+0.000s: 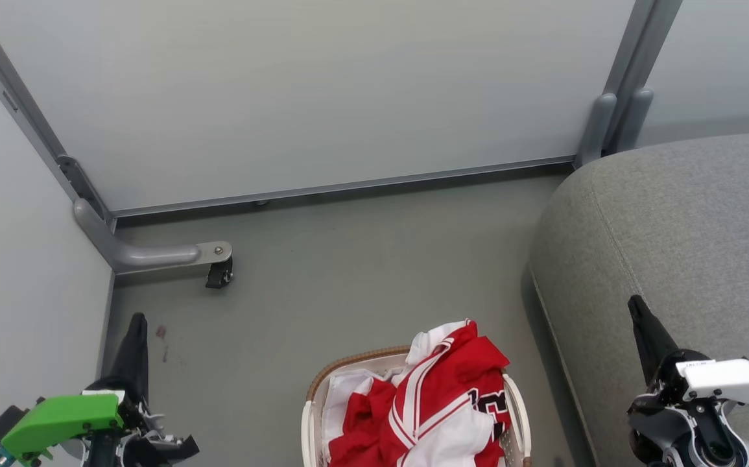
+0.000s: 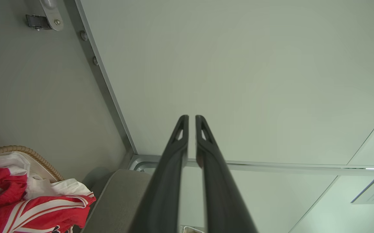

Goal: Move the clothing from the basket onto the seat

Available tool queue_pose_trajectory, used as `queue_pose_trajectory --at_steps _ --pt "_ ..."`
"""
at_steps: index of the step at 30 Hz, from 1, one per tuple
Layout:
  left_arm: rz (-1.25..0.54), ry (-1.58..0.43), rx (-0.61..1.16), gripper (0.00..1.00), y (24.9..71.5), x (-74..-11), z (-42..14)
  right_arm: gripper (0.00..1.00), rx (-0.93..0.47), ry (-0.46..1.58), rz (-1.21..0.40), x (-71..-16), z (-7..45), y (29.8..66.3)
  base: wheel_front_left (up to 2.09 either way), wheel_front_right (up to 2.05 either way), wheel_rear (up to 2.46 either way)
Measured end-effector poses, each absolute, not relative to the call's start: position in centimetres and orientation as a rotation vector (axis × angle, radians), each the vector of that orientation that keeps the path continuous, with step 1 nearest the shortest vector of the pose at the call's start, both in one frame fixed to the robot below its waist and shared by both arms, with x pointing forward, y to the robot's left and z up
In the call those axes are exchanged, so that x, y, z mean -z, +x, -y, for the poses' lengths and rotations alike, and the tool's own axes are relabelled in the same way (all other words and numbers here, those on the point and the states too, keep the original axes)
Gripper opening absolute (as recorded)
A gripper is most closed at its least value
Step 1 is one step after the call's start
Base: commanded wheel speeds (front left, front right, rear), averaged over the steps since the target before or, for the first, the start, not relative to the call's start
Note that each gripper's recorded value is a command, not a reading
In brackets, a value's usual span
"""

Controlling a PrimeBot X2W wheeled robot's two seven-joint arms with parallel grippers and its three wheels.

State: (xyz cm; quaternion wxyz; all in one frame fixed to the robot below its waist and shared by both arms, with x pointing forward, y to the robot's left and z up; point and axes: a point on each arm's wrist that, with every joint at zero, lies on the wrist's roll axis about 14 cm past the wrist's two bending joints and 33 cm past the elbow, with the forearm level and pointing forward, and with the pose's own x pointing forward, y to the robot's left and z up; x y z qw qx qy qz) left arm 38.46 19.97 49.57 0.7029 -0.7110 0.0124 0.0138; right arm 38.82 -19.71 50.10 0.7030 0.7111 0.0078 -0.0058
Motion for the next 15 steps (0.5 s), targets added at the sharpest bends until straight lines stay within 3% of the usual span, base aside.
queue_pose_trajectory --at_steps 15 --pt "-0.083 -1.569 -0.087 1.00 37.3 -47.2 -18.8 1.00 0.096 1.559 -0.057 -47.5 19.4 37.7 0.00 0.00 0.00"
